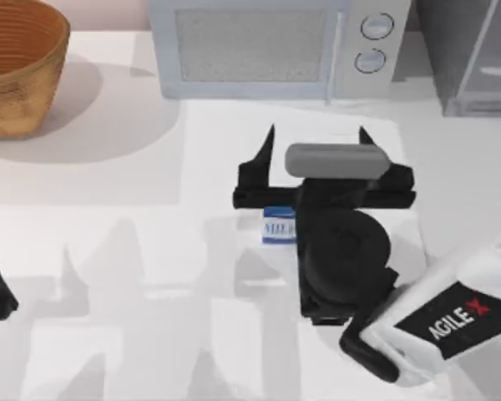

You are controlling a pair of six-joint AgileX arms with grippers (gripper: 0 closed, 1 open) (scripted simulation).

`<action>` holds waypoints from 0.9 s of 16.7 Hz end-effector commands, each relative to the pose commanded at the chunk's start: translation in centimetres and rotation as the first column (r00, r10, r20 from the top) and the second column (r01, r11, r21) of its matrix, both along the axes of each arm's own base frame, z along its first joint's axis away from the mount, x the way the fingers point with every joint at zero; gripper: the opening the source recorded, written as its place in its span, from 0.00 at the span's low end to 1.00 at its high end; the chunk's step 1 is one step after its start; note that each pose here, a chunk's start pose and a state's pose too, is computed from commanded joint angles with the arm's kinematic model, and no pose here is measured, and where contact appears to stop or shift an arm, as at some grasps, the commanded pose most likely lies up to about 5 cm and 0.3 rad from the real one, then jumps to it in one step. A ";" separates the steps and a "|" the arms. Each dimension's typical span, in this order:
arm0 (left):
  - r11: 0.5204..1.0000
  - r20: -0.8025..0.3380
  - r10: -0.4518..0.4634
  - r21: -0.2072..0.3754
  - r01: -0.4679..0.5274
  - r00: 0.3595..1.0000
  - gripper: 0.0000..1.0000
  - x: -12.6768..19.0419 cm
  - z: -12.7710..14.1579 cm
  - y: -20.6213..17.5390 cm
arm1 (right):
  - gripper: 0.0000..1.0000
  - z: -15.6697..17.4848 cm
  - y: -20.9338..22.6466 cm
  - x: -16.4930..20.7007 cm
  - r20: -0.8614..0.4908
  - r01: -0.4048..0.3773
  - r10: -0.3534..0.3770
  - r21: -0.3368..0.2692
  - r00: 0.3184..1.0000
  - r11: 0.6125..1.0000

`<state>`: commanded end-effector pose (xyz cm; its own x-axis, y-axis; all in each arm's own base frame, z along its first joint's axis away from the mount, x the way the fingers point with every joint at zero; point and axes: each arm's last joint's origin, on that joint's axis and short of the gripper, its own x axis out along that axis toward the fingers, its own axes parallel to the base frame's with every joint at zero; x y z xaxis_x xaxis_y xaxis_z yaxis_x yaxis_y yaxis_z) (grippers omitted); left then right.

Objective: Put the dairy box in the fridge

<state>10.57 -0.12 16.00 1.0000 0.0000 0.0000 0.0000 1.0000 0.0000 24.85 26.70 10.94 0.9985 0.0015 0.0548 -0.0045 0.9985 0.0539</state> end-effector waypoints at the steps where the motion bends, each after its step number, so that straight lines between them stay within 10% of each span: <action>1: 1.000 0.000 0.000 0.000 0.000 1.000 1.00 0.0 0.0 0.0 | 1.00 -1.9 0.9 -0.4 -0.011 0.003 -0.003 -0.009 1.000 1.000; 7: 1.000 0.000 0.000 0.000 0.000 1.000 1.00 0.0 0.0 0.0 | 1.00 -10.0 3.3 -3.0 -0.051 0.012 -0.014 -0.051 0.999 0.999; 15: 1.000 0.000 0.000 0.000 0.000 1.000 1.00 0.0 0.0 0.0 | 1.00 -10.8 3.2 -3.1 -0.056 0.014 -0.017 -0.057 0.998 0.998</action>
